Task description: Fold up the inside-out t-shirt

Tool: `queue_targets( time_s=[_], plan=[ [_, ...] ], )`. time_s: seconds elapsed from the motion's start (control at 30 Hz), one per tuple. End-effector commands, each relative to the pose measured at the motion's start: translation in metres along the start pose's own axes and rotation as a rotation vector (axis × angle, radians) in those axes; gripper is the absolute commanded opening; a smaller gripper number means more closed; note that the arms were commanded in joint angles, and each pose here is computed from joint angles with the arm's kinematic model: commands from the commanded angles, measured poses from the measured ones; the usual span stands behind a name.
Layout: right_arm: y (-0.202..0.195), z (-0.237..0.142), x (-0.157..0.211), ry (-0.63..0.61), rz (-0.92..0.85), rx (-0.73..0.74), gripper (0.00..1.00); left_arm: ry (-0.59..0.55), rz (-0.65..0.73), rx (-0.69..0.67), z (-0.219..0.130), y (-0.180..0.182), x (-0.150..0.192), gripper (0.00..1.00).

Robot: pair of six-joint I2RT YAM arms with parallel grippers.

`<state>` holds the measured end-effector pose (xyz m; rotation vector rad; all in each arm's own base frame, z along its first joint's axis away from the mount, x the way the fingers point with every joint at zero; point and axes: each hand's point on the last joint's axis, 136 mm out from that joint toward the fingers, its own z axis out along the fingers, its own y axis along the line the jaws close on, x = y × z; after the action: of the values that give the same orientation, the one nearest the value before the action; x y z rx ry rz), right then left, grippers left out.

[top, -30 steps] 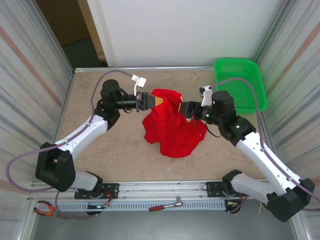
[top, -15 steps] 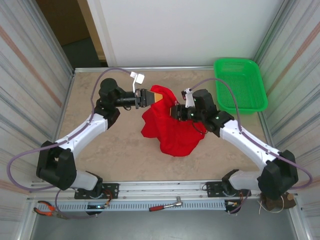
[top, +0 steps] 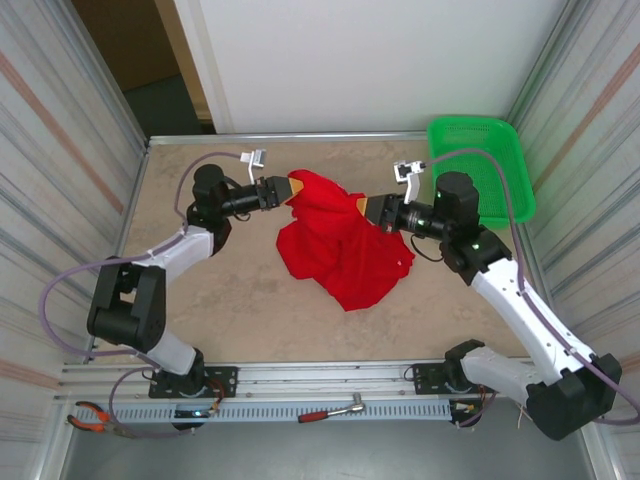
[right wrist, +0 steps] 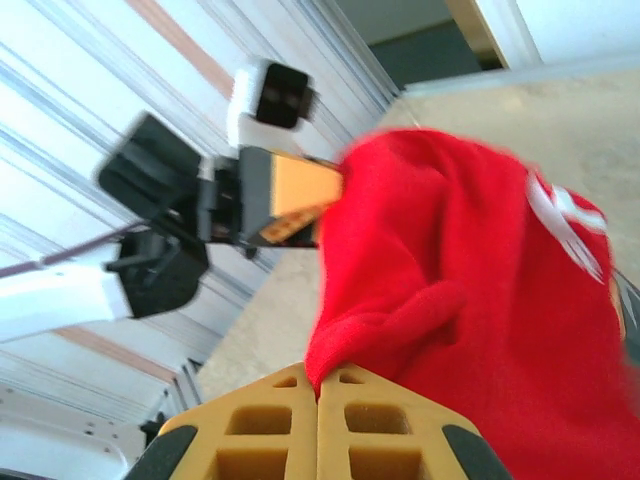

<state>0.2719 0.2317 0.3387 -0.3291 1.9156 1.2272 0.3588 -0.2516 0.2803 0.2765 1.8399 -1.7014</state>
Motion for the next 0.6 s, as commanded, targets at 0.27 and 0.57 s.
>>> queue_targets(
  time_s=[0.27,0.57],
  plan=[
    [0.0,0.007,-0.01,-0.018,0.021,-0.054,0.0,0.034,0.212,-0.196,-0.02,-0.026,0.017,0.67],
    [-0.005,0.007,-0.003,-0.006,0.039,-0.039,0.0,0.083,0.117,-0.251,0.015,-0.013,0.017,0.73]
  ],
)
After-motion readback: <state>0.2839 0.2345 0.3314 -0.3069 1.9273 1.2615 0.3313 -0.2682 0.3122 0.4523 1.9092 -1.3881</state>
